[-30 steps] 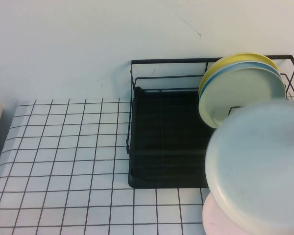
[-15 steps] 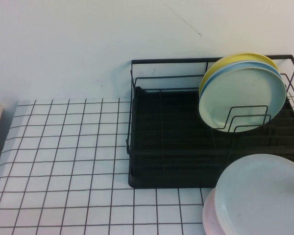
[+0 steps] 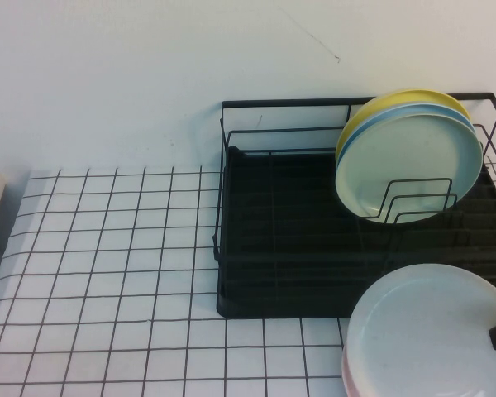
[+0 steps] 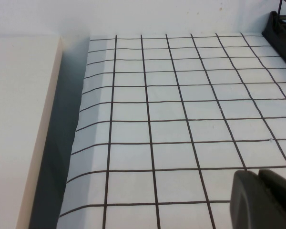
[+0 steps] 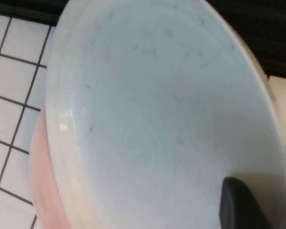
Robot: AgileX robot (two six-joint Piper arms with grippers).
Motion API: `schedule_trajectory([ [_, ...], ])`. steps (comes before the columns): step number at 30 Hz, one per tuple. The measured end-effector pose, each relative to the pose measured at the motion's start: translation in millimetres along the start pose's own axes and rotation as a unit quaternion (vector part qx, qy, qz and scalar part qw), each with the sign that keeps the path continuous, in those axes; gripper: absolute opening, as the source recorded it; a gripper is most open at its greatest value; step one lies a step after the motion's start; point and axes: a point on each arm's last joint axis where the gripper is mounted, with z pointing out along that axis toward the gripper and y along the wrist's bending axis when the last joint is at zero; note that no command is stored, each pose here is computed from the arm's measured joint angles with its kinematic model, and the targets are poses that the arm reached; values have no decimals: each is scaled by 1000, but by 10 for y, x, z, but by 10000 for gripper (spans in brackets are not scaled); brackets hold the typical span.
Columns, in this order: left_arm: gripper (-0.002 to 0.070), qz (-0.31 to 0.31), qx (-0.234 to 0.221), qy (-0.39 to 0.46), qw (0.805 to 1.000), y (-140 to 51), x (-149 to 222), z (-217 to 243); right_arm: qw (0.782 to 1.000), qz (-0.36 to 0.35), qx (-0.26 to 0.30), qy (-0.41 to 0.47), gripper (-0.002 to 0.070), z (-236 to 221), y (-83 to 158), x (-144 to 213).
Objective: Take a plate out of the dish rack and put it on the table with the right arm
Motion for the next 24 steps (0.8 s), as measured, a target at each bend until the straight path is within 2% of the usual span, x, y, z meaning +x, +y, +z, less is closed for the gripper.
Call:
schedule_trajectory([
  [2, -4, 0, 0, 0, 1000, 0, 0, 0, 1000, -12, -1, 6, 187, 28, -12, 5],
  [7, -4, 0, 0, 0, 1000, 0, 0, 0, 1000, -20, -2, 10, 393, 47, -19, 9],
  [9, -4, 0, 0, 0, 1000, 0, 0, 0, 1000, -20, -3, 11, 427, 47, -18, 10],
  [12, -4, 0, 0, 0, 1000, 0, 0, 0, 1000, -31, -1, -3, 439, -17, 1, -61],
  [14, -4, 0, 0, 0, 1000, 0, 0, 0, 999, -45, -3, -23, 425, -124, 42, -158],
  [17, -4, 0, 0, 0, 1000, 0, 0, 0, 995, -73, -7, -62, 356, -367, 147, -323],
  [19, -4, 0, 0, 0, 1000, 0, 0, 0, 990, -97, -7, -98, 282, -592, 246, -423],
  [21, -4, 0, 0, 0, 1000, 0, 0, 0, 981, -130, 0, -145, 174, -877, 371, -504],
  [24, -4, 0, 0, 0, 1000, 0, 0, 0, 956, -187, 27, -226, 53, -1320, 562, -526],
])
